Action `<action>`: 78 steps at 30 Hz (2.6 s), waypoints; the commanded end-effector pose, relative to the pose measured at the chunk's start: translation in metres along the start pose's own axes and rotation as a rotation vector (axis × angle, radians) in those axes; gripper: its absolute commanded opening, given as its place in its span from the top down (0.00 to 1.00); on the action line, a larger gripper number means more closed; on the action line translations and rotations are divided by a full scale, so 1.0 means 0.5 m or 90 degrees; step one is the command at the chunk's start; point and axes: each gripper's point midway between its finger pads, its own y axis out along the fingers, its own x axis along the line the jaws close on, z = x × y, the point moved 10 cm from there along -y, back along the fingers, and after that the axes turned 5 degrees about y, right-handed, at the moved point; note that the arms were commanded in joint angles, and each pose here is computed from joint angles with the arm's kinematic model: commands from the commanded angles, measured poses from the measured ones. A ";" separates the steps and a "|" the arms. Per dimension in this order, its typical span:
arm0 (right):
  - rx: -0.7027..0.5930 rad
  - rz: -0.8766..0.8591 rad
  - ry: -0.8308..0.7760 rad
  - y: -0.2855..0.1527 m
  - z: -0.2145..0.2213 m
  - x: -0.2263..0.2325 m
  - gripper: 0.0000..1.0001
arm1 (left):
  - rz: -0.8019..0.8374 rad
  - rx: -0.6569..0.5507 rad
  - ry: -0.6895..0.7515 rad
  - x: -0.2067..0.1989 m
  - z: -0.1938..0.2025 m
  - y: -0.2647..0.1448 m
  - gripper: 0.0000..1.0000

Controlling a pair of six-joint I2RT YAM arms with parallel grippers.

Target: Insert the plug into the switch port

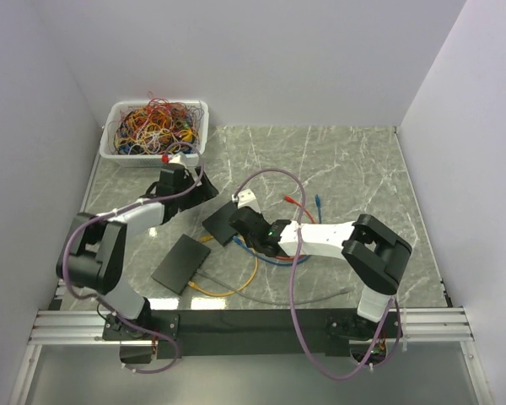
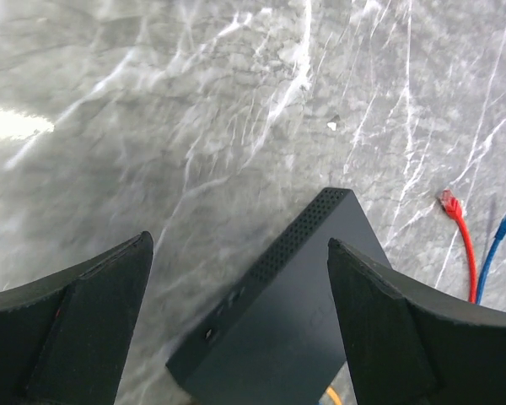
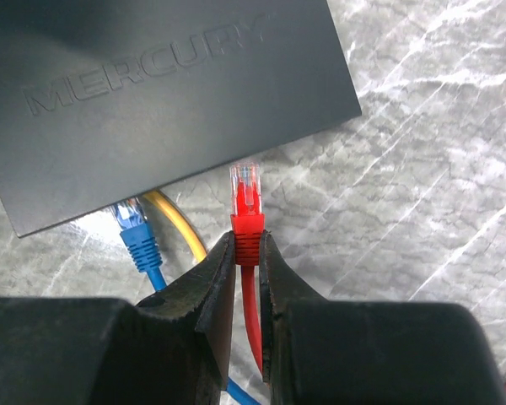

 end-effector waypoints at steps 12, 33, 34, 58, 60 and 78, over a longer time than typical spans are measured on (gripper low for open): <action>-0.004 -0.061 0.006 0.022 -0.055 0.045 1.00 | 0.071 0.032 0.031 -0.039 -0.006 0.064 0.11; 0.032 -0.098 -0.020 0.052 -0.047 0.070 1.00 | 0.093 0.064 0.099 -0.042 -0.015 0.109 0.11; 0.030 -0.093 -0.020 0.054 -0.050 0.070 1.00 | 0.096 0.066 0.106 -0.043 -0.018 0.111 0.11; -0.001 -0.072 -0.010 0.072 -0.120 0.076 1.00 | 0.106 0.139 0.126 -0.037 0.058 0.130 0.12; -0.001 -0.073 -0.011 0.073 -0.122 0.079 1.00 | 0.105 0.139 0.122 -0.034 0.063 0.127 0.12; -0.022 -0.024 -0.035 0.118 -0.145 0.072 1.00 | 0.041 0.148 0.076 -0.002 0.121 0.091 0.13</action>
